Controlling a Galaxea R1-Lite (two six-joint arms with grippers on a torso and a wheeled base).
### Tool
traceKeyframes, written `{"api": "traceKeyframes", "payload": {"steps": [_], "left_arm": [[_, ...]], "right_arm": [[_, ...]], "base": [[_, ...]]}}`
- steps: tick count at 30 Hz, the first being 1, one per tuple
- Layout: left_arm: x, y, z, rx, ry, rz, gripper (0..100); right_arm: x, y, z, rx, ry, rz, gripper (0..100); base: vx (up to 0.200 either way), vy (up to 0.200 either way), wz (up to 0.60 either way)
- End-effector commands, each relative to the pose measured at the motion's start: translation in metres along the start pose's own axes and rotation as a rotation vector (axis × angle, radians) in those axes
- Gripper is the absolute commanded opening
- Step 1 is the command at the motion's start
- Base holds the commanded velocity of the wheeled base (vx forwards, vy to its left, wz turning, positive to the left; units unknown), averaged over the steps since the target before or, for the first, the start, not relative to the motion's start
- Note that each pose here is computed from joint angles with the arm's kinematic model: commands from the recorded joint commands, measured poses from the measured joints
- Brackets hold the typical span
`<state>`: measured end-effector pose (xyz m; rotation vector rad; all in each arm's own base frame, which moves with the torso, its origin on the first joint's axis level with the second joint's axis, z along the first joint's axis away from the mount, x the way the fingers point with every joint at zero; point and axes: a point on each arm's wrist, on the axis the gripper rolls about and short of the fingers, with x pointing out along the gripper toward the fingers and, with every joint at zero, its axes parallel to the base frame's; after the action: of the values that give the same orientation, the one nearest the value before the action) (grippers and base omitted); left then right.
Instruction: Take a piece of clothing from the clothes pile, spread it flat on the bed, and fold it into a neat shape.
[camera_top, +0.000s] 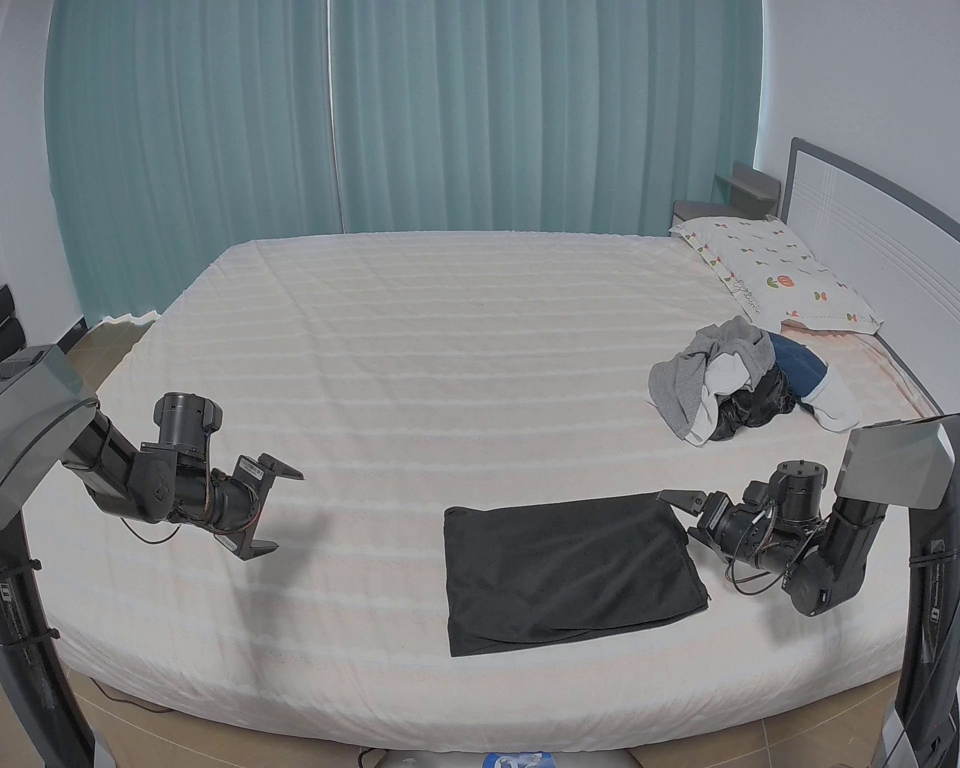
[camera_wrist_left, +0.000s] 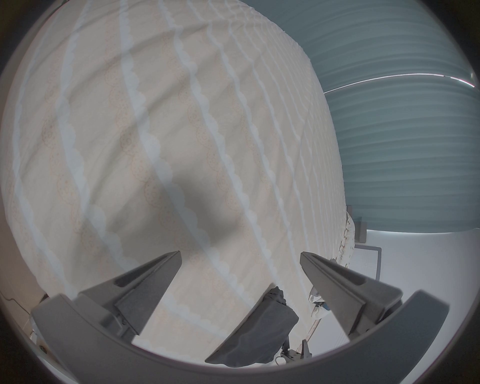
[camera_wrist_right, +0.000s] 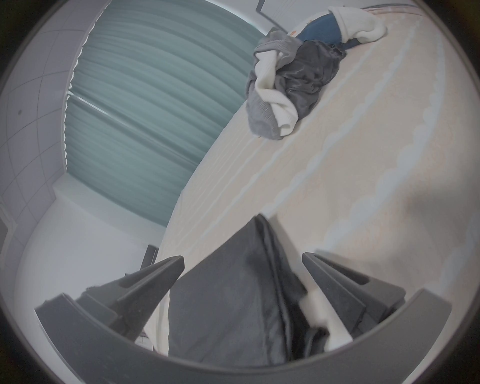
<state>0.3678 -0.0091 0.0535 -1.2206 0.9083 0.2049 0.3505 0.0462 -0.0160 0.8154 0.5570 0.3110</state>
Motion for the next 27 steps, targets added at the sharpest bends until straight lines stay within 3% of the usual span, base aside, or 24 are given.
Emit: {"api": "traceKeyframes", "payload": {"steps": [1,5,27], "left_arm": [[0.001,-0.001,-0.003,0.007,0.006,0.000,100],[0.001,-0.001,-0.003,0.012,0.008,0.001,100],[0.002,-0.001,-0.003,0.017,0.006,0.002,100]], "right_arm": [[-0.017,0.010,0.000,-0.048,0.012,0.009,100],[-0.019,0.007,-0.007,-0.102,0.037,-0.003,100],[-0.031,0.004,-0.028,-0.235,0.121,-0.036,100]], "base": [[-0.200,0.000,0.00],[-0.200,0.000,0.00],[0.000,0.000,0.00]]}}
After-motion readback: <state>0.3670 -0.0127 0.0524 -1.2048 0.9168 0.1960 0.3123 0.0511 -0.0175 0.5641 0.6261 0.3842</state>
